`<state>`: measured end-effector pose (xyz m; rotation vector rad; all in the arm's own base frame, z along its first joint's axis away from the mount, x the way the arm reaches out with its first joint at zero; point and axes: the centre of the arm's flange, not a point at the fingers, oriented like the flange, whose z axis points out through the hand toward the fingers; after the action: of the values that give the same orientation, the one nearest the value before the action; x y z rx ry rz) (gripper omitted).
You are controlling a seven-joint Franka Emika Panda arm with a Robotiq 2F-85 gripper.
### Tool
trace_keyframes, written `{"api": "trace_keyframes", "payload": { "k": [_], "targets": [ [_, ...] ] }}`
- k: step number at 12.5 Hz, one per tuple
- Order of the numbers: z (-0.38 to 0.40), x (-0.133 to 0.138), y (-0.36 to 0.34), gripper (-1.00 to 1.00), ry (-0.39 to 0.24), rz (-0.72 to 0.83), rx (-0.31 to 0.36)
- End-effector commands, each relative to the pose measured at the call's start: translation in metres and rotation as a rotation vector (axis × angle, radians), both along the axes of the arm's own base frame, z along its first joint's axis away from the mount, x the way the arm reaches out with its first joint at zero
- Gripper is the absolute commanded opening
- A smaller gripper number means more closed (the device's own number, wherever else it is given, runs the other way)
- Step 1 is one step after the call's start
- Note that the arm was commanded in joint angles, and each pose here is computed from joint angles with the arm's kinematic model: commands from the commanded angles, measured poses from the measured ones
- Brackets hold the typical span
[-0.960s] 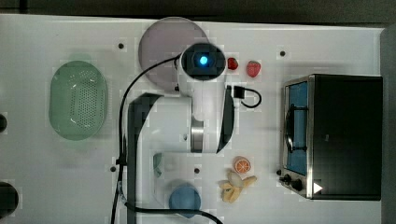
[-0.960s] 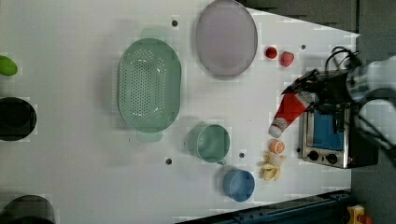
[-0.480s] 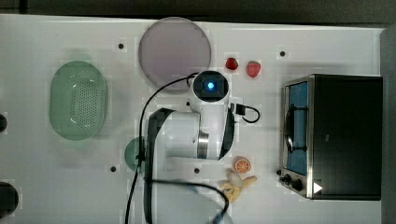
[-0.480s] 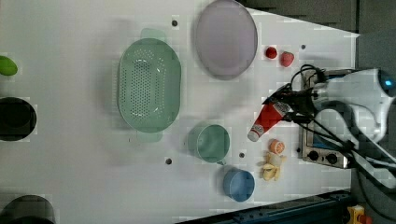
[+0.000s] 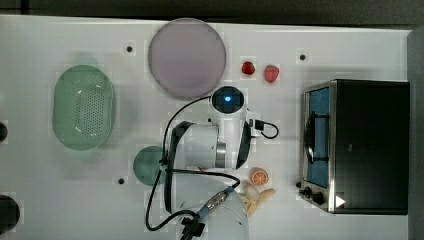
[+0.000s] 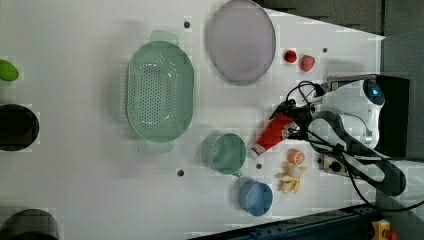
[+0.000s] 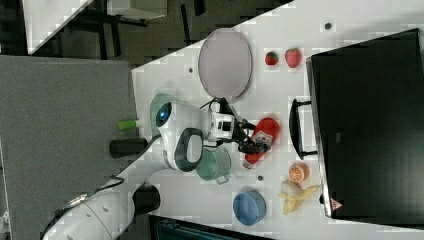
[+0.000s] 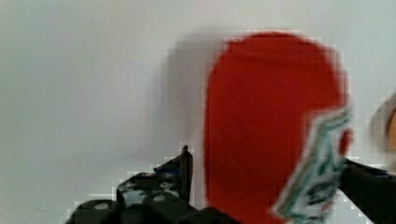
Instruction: Pick Ketchup from oven and place it on table.
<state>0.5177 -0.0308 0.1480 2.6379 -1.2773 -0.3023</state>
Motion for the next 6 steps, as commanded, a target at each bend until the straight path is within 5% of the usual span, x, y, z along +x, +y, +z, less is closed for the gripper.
{"api": "trace_keyframes", "payload": {
  "k": [1,6],
  "targets": [
    [0.107,0.035,0.016,1.00,-0.214,-0.017,0.055],
    [0.291,0.036,0.019,1.00,-0.268,-0.016,0.143]
  ]
}}
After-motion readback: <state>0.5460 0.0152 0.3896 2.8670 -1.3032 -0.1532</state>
